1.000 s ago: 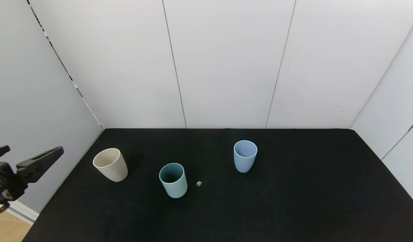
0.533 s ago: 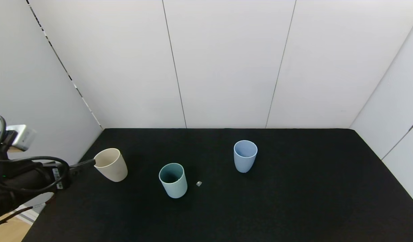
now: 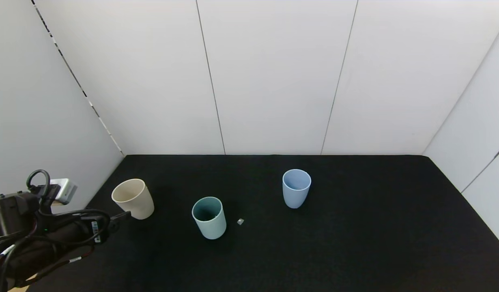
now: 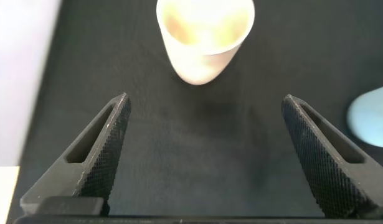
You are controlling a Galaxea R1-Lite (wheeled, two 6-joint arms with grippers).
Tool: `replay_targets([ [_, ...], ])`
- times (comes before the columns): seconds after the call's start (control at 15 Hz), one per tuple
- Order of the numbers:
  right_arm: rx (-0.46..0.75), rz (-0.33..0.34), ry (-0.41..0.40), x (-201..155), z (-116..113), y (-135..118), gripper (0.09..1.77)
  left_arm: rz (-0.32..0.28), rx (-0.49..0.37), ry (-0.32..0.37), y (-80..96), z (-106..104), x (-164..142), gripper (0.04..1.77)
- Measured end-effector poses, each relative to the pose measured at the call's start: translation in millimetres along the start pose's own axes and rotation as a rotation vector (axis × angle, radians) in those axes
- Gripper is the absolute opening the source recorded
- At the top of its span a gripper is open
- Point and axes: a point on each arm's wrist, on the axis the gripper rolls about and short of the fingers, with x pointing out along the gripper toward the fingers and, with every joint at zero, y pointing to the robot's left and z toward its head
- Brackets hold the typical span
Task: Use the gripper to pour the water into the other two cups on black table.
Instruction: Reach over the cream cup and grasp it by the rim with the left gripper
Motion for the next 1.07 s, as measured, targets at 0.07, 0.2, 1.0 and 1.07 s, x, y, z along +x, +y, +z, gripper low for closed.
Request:
replay_targets([
  [0.07,0.000,0.000,0.000,0.0,0.0,0.0,1.71,0.002,0.005,-0.008,1.1,-3.9,5.2,1.72],
  [0.2,0.000,0.000,0.000,0.0,0.0,0.0,1.71,0.001,0.012,-0.028,3.0,-11.5,15.9,1.72],
  [1.0,0.000,0.001,0.000,0.0,0.0,0.0,1.71,-0.058,0.031,-0.111,11.9,-34.0,71.1,1.72],
  [1.07,0.000,0.001,0.000,0.0,0.0,0.0,1.71,-0.060,0.034,-0.123,12.7,-31.6,74.7,1.72],
])
